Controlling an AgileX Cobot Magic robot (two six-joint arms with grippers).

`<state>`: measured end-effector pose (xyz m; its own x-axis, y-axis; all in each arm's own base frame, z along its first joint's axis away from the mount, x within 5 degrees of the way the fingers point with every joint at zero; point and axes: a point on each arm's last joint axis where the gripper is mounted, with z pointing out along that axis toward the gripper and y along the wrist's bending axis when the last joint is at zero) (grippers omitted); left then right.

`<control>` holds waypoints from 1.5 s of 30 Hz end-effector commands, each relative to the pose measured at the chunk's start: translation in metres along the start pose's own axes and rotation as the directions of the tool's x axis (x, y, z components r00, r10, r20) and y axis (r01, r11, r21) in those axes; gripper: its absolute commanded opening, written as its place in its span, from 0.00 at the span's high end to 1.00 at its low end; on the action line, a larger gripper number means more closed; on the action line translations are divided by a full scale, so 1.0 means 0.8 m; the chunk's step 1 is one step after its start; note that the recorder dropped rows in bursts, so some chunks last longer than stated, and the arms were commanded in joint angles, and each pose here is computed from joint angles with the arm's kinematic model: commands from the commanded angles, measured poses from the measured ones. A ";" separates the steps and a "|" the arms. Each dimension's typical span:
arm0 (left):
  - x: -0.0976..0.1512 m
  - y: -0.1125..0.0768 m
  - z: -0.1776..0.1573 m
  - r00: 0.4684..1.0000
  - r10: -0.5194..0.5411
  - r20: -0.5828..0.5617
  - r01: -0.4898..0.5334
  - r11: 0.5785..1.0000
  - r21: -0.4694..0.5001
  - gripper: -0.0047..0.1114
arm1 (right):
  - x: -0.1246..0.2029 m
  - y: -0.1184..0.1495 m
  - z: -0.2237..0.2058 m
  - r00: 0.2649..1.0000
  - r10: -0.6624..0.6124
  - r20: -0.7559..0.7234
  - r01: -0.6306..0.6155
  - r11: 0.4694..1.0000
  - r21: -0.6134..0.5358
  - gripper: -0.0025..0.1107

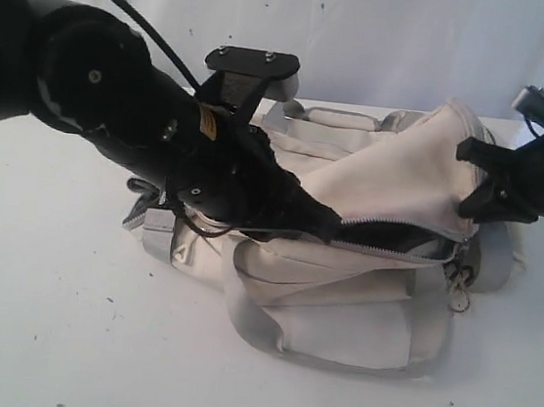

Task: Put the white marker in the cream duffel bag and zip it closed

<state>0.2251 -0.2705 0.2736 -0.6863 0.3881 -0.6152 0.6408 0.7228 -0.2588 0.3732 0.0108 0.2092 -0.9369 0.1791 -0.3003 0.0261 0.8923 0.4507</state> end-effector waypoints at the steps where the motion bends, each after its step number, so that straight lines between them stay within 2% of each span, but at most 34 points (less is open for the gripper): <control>1: -0.009 -0.011 -0.004 0.996 -0.015 0.089 0.008 0.997 0.081 0.73 | -0.004 0.026 -0.037 0.995 0.041 0.095 -0.032 0.995 -0.096 0.98; 5: -0.013 -0.013 0.012 0.991 0.001 0.133 -0.017 0.993 0.118 0.73 | -0.004 0.038 -0.060 0.987 0.069 0.148 -0.053 0.992 -0.114 0.98; 9: -0.013 -0.017 0.043 0.984 -0.037 0.174 0.011 0.989 0.149 0.72 | -0.001 0.045 -0.072 0.986 0.077 0.147 -0.058 0.990 -0.128 0.98; 14: -0.007 -0.045 0.070 0.970 -0.087 0.228 0.048 0.984 0.174 0.60 | 0.005 0.044 -0.077 0.991 0.060 0.118 -0.048 0.994 -0.098 0.98; 16: -0.005 -0.058 0.079 0.968 -0.046 0.247 0.005 0.987 0.162 0.57 | 0.007 0.044 -0.076 0.994 0.057 0.098 -0.047 0.994 -0.097 0.98; 20: -0.010 -0.079 0.099 0.970 0.003 0.242 -0.049 0.982 0.184 0.57 | 0.011 0.045 -0.076 0.997 0.052 0.062 -0.045 0.994 -0.104 0.98; 24: -0.018 -0.080 0.117 0.973 0.018 0.231 -0.063 0.979 0.191 0.57 | 0.015 0.046 -0.076 0.998 0.046 0.032 -0.042 0.993 -0.108 0.98; 28: -0.023 -0.084 0.130 0.987 0.054 0.149 -0.094 0.955 0.281 0.57 | 0.016 0.046 -0.076 0.999 0.045 0.018 -0.042 0.993 -0.112 0.98; 32: -0.032 -0.081 0.139 0.998 -0.017 0.055 -0.004 0.933 0.360 0.57 | 0.017 0.047 -0.077 0.999 0.044 0.015 -0.042 0.992 -0.115 0.98; 38: -0.053 -0.064 0.142 0.991 -0.040 0.131 -0.002 0.953 0.302 0.57 | 0.018 0.049 -0.080 0.997 0.073 0.014 -0.071 0.990 -0.120 0.98; 45: -0.052 -0.060 0.152 0.987 -0.076 0.144 0.032 0.957 0.287 0.57 | 0.014 0.050 -0.080 0.980 0.195 0.029 -0.189 0.973 -0.136 0.98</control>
<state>0.2634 -0.3888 0.2220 -0.6716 0.2607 -0.6936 0.6981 0.5363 -0.4744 0.3413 0.0215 0.2726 -0.9219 0.2996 -0.2456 0.1102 0.8106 0.5751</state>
